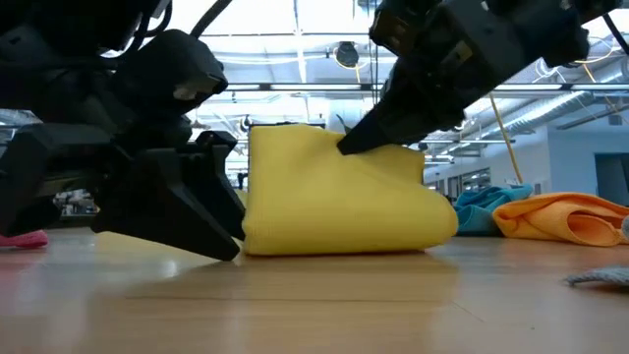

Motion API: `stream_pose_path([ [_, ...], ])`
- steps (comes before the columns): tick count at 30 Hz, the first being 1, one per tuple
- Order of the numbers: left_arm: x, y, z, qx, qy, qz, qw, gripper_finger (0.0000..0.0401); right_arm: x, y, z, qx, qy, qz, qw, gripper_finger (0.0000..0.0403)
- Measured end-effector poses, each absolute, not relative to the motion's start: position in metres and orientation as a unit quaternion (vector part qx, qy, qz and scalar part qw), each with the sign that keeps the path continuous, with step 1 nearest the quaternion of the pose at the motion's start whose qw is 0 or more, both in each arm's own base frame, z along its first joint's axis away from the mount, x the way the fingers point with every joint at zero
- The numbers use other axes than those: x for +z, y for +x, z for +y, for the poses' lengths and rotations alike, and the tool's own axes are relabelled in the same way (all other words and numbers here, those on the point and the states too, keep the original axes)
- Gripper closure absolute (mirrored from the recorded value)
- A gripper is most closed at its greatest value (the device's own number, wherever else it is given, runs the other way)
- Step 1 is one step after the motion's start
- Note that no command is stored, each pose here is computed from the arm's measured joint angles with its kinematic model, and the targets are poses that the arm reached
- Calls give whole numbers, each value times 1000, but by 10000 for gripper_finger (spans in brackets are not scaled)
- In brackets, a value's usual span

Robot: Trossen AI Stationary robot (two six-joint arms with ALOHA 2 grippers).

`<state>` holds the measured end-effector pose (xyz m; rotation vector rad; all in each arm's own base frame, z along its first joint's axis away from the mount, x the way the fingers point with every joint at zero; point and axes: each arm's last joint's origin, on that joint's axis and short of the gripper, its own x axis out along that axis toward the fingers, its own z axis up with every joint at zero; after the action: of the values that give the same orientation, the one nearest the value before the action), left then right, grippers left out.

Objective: Fold microfiber towels
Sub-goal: Fold the yellow microfiber cloth

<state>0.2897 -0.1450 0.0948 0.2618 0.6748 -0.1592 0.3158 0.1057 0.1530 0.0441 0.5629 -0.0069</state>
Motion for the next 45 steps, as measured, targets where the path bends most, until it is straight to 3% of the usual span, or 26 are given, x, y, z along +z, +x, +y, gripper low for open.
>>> stream_pose_path([
  [6, 97, 287, -146, -79, 132, 335, 929, 231, 151, 321, 91, -49, 27, 275, 960, 401],
  [16, 118, 270, -151, -68, 131, 358, 922, 231, 124, 331, 83, -44, 38, 293, 954, 402],
  [28, 142, 284, -157, -56, 107, 236, 964, 231, 122, 334, 75, -54, 38, 289, 955, 397],
  [41, 116, 299, -123, 19, 47, 291, 956, 231, 123, 334, 75, -43, 3, 287, 957, 388],
  [45, 109, 295, -121, 36, 30, 329, 943, 231, 123, 334, 72, -45, -5, 294, 955, 367],
])
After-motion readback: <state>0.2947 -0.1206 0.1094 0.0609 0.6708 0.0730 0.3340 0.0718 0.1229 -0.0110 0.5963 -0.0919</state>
